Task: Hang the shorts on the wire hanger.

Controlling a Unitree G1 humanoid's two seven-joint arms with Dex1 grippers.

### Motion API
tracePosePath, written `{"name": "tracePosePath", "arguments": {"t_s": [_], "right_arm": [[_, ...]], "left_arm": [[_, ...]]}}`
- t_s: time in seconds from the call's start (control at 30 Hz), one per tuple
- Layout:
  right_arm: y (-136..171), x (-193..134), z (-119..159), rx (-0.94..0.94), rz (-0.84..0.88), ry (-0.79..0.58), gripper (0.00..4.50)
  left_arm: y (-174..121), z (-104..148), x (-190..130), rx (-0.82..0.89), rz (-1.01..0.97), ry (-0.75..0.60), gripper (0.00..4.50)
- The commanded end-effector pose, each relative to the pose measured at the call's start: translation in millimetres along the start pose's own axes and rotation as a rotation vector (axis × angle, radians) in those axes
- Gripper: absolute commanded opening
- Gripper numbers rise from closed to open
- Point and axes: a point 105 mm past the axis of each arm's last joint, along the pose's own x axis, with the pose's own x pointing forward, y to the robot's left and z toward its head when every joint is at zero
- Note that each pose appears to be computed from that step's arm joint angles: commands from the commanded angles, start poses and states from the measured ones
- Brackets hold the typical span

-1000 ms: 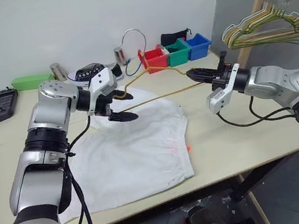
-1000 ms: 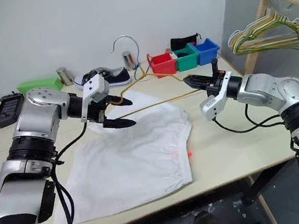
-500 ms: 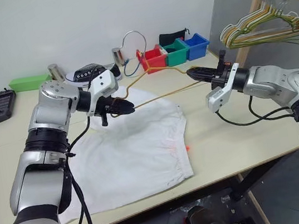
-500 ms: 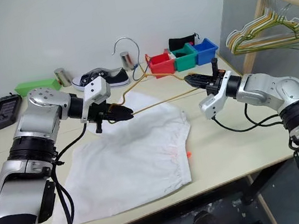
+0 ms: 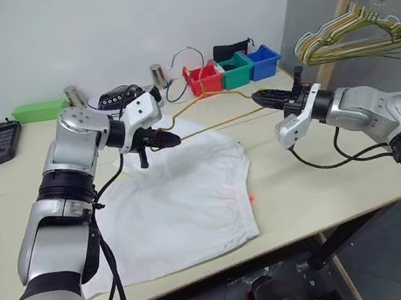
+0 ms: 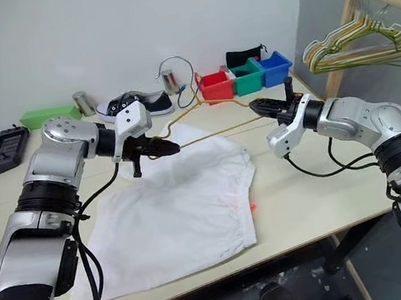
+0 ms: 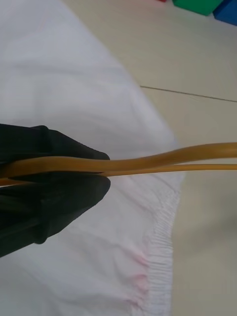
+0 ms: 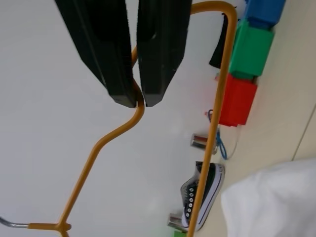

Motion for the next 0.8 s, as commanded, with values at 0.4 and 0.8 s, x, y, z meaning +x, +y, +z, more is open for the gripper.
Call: {"name": "tracePosePath", "arguments": {"t_s": [0.4, 0.8], "right_arm": [[-6, -19, -14, 0.64, 0.181, 0.136, 4.29], [-4, -14, -38, 0.758, 0.19, 0.329, 4.48]], "left_arm": [[35, 29, -2, 0.363, 0.353, 0.009, 0.0], [10, 62, 19, 0.603, 0.37, -0.049, 0.0]]}}
